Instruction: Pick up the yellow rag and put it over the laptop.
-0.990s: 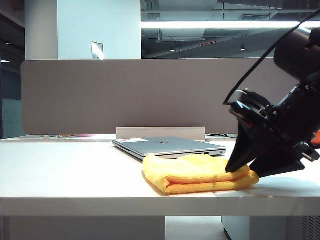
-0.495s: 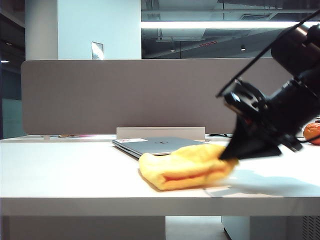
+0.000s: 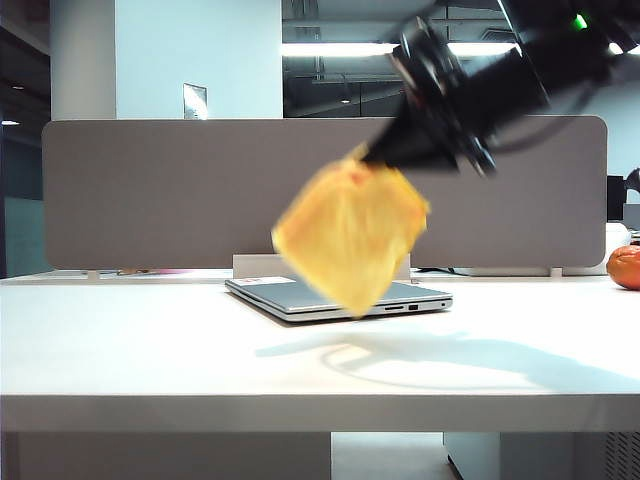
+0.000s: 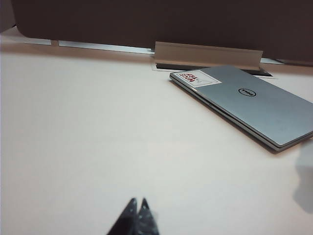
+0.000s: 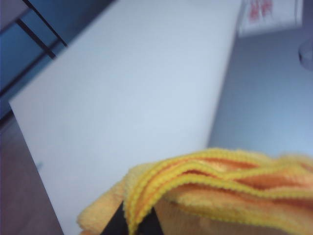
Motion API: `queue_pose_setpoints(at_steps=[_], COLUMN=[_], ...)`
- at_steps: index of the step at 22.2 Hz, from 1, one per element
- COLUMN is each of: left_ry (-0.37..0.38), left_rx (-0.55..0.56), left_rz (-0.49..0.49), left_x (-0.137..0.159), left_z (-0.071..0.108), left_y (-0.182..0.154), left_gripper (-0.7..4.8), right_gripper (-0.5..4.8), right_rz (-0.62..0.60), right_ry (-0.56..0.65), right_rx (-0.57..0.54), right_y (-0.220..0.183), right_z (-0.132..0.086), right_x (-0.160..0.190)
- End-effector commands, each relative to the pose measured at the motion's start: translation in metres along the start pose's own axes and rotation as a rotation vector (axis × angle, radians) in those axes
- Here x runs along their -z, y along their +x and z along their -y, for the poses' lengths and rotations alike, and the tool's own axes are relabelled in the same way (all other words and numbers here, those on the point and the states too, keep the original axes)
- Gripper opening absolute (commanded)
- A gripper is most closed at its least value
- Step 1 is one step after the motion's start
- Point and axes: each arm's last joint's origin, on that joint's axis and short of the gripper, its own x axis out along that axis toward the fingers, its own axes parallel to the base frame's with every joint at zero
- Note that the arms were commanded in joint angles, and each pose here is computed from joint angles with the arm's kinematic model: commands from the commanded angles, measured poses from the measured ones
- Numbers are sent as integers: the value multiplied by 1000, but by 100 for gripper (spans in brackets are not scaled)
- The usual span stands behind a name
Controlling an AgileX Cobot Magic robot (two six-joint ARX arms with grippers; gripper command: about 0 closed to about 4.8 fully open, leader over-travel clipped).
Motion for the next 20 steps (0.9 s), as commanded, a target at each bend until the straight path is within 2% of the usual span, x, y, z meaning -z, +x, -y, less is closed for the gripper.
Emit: queue_pose_setpoints(at_steps=[1, 5, 9, 11, 20], left_ry=[4, 2, 2, 2, 1], left_rx=[5, 5, 4, 5, 5], left_rz=[15, 14, 14, 14, 14], left_x=[-2, -2, -2, -2, -2], left_z=[0, 0, 0, 0, 0], left_y=[0, 0, 0, 0, 0], left_gripper=[-6, -6, -6, -6, -6], right_gripper=[-8, -8, -7, -7, -7], right_rz=[81, 178, 155, 139, 116], right_ry=[-53, -120, -106, -92, -68], right_rx=[-21, -33, -31, -11, 30], right_y=[-3, 0, 21, 43, 92], right_z=[-8, -16, -6, 8, 44], right_x=[-29, -74, -93, -97, -92])
